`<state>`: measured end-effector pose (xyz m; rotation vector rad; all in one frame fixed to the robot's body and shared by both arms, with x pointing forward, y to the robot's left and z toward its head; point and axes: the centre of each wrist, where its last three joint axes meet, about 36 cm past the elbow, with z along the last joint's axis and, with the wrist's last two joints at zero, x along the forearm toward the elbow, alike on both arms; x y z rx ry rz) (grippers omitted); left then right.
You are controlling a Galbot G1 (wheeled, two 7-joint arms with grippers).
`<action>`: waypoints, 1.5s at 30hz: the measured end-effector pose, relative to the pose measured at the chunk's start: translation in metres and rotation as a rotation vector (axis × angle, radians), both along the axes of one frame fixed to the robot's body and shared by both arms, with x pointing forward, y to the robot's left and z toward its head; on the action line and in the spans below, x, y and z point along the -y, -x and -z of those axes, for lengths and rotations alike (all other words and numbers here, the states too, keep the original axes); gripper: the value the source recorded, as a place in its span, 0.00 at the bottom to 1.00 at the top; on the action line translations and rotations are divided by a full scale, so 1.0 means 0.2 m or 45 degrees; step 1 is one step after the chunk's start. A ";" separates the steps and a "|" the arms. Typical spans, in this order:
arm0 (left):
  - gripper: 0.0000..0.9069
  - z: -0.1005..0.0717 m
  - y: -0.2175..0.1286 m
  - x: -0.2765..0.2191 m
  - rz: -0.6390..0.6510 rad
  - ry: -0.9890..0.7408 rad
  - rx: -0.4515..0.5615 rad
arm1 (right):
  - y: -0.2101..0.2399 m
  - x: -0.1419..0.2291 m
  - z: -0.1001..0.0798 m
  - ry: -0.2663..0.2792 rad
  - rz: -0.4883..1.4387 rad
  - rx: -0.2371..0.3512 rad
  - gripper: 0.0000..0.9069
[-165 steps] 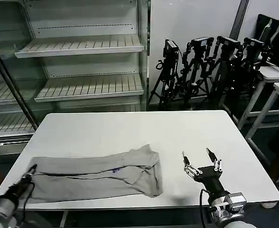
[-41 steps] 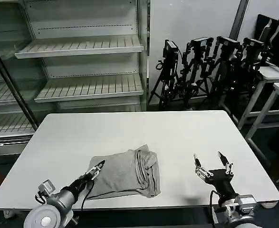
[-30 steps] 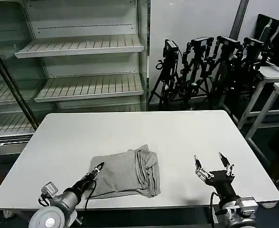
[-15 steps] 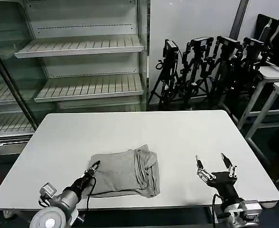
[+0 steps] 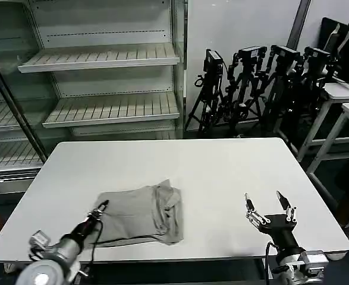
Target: Fold and organize the clothes.
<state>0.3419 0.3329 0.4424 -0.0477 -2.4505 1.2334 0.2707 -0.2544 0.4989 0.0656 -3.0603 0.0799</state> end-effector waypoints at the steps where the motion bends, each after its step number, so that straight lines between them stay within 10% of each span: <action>1: 0.04 -0.01 0.00 -0.05 -0.010 -0.013 -0.001 | 0.00 0.00 0.00 -0.002 -0.001 -0.001 1.00; 13: 0.04 -0.32 0.01 -0.72 -0.162 -0.278 0.067 | -0.06 -0.04 0.03 -0.034 -0.022 0.006 1.00; 22: 0.04 -0.53 -0.06 -0.64 -0.079 -0.461 0.157 | -0.05 -0.05 0.03 -0.038 -0.019 0.015 1.00; 45: 0.09 -0.14 -0.58 0.79 0.333 -0.302 0.125 | -0.01 0.00 0.04 -0.030 0.038 0.012 1.00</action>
